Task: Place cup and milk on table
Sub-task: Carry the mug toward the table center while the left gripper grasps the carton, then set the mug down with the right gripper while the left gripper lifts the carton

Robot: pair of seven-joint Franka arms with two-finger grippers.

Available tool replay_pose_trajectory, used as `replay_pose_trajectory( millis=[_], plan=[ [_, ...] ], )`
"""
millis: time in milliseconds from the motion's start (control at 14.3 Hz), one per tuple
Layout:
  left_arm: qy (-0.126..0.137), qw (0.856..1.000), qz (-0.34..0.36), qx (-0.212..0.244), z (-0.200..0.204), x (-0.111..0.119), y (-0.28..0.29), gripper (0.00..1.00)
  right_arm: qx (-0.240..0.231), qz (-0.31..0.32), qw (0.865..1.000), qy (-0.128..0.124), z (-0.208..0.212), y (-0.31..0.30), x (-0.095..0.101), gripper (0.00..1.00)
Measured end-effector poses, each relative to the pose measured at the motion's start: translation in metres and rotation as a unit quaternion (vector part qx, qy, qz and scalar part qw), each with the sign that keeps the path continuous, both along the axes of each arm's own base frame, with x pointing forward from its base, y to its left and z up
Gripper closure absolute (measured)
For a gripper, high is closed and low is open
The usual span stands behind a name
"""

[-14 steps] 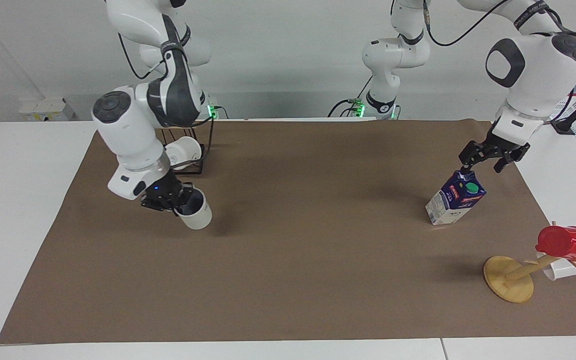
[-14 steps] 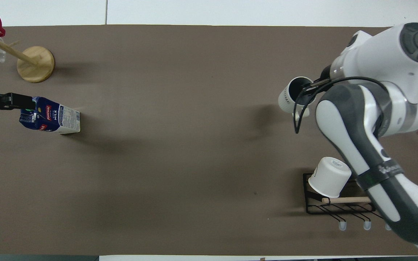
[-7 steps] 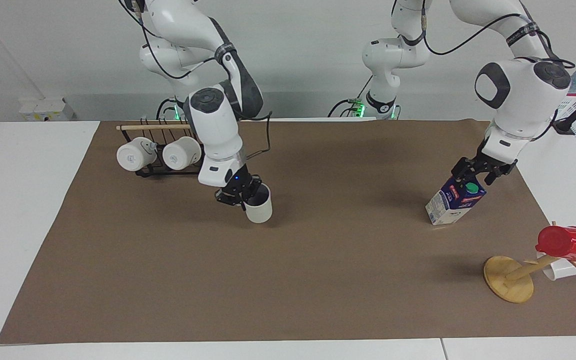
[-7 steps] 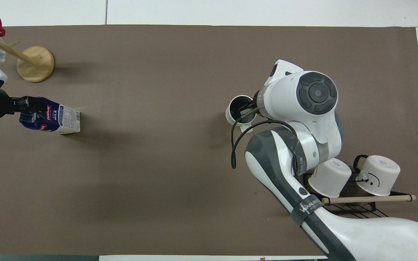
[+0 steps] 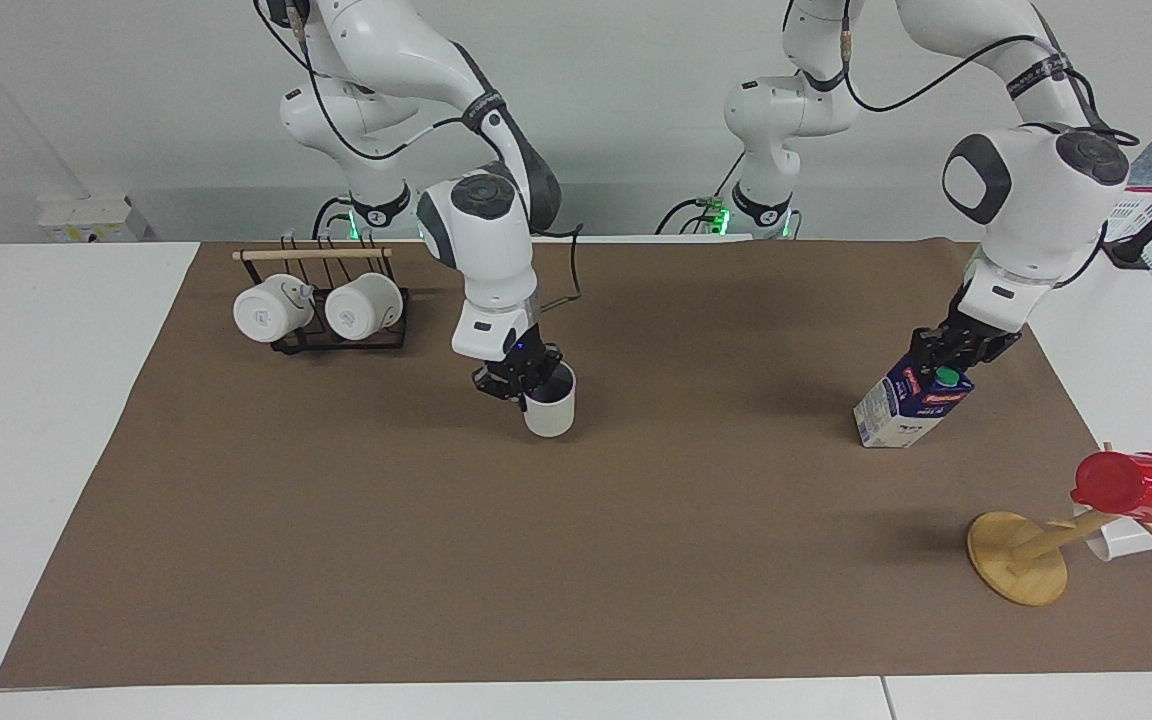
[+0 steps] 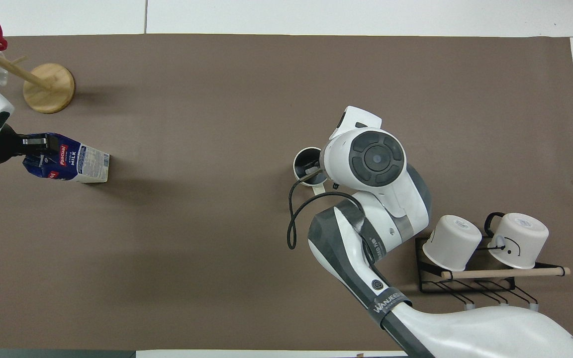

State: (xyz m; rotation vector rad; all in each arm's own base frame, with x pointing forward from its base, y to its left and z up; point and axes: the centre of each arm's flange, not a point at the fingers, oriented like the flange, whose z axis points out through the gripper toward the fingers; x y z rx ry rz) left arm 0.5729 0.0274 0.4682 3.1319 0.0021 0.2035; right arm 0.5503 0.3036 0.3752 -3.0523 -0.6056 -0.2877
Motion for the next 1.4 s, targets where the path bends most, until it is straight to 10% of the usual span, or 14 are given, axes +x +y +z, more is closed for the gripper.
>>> replay_pose_trajectory(
  millis=[631,1261,1401],
  plan=[
    [-0.019,0.998,0.065,-0.002,0.047,-0.025,-0.184,0.58,-0.005,0.005,1.0,0.004,-0.019,0.01,-0.003,0.96],
    [-0.033,0.994,0.1,-0.019,0.038,-0.054,-0.368,0.58,0.004,-0.075,0.997,-0.02,0.076,-0.08,0.028,0.04],
    [-0.038,0.994,0.103,-0.006,0.023,-0.056,-0.396,0.58,0.002,-0.092,0.996,-0.016,0.105,-0.101,0.024,0.0]
  ],
)
